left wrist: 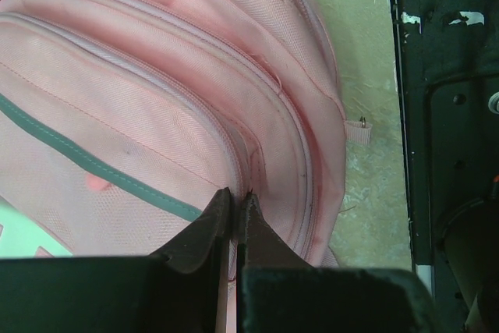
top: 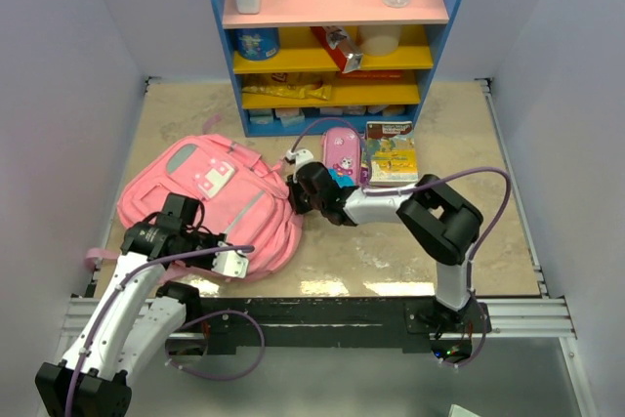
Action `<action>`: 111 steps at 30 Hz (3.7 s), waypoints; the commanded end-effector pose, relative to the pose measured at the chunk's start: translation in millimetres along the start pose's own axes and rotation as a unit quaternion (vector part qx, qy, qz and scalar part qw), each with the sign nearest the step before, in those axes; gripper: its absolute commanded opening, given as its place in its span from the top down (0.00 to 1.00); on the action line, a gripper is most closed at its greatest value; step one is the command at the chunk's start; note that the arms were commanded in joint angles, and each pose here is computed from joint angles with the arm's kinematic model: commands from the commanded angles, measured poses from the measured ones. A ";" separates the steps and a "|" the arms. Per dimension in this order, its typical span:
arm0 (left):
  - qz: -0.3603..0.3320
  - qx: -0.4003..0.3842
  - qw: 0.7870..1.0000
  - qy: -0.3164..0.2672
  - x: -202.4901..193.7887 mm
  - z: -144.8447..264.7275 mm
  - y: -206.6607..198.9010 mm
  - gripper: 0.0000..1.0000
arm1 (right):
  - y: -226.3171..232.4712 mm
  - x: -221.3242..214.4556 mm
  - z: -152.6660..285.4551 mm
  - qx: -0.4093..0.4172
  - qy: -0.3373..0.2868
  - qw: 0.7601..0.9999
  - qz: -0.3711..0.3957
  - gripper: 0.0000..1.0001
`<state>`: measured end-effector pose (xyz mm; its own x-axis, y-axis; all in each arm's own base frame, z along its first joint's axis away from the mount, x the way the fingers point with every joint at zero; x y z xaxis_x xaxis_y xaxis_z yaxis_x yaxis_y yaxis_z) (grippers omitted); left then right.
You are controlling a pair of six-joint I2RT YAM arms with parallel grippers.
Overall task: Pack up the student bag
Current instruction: Unzip the student bag at the center of the board, then adjust the student bag at the center of the board.
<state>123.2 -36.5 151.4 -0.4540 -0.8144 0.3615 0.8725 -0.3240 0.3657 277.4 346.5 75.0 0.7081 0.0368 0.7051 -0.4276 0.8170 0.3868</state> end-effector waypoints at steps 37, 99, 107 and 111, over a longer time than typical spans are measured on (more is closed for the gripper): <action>0.209 0.131 0.962 0.118 -51.4 28.3 77.6 0.28 | -7.1 65.9 38.2 0.038 -0.022 0.999 0.017 0.53; 0.148 0.091 0.983 0.061 15.4 -51.7 46.2 1.00 | 15.8 35.4 70.1 0.066 -0.039 0.995 0.058 0.55; 0.142 0.117 0.983 0.032 29.4 -29.6 57.9 1.00 | 18.2 34.1 44.2 0.097 -0.041 0.987 0.124 0.57; 0.127 0.121 0.984 0.030 31.6 -21.1 57.5 1.00 | 19.7 37.3 33.1 0.108 -0.039 0.982 0.152 0.57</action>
<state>153.3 -87.2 134.1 -0.1564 -0.9039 0.3981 0.9304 0.0004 0.3665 260.7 325.0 104.2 0.6106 0.1984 0.7667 -0.6267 0.7130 0.3145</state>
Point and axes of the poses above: each gripper's point midway between its finger pads, its own z axis back along the fingers, its own y axis along the line the jaws close on, x = y × z, the point moved 7 cm from there along z, back along the fingers, and after that the axes turned 9 degrees about -z, right-handed, at the moved point
